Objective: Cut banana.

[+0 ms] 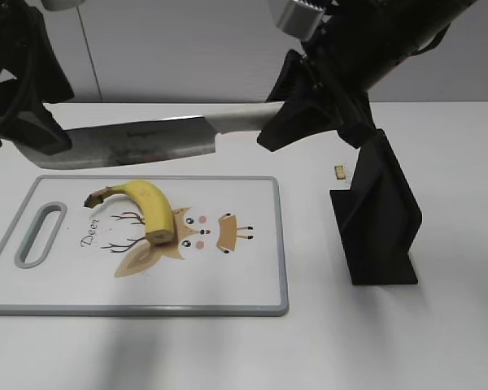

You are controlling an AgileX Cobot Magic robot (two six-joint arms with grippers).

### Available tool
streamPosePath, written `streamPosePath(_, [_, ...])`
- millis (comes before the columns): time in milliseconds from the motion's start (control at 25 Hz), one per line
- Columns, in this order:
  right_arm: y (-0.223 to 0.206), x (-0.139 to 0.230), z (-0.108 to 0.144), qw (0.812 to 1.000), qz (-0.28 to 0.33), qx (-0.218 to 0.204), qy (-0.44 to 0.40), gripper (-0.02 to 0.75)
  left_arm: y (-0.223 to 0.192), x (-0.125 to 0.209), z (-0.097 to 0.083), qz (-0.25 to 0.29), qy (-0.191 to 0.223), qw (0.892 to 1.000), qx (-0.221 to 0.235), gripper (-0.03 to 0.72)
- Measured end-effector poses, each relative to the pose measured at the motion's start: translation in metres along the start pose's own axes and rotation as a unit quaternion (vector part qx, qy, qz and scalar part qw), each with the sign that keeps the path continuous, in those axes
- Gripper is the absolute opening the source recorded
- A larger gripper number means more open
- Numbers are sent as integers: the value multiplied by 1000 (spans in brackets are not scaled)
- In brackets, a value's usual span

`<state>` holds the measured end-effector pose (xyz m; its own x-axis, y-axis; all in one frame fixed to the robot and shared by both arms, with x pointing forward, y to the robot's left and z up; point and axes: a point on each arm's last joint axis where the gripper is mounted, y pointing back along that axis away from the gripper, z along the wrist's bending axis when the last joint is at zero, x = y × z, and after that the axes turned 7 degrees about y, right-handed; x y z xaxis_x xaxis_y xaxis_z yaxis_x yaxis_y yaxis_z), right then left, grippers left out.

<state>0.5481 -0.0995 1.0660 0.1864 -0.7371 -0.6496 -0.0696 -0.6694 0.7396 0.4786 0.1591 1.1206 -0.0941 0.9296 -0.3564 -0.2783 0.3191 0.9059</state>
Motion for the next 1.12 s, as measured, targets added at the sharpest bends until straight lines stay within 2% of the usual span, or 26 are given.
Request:
streamPosePath(200, [1,-5,-1,1000,-25,3,1,174,-12,-1,4,7,0,1000,11,589])
streamPosePath(440, [1,-5,-1,1000,-26,3,2,174,-21,2,9,35,-12,999,8,587])
streamPosePath(600, [-2,-3,-2,1000,-24,0,0,174,-20,3,9,40,-14,999,8,552])
streamPosePath(760, [-5,-2,-3,1000,-23,-4,-7,174,-20,5,9,48,-6,999,4,449])
streamPosePath(1120, [-5,-3,-3,999,-33,-6,-39,174,-20,7,10,58,2,998,-1,95])
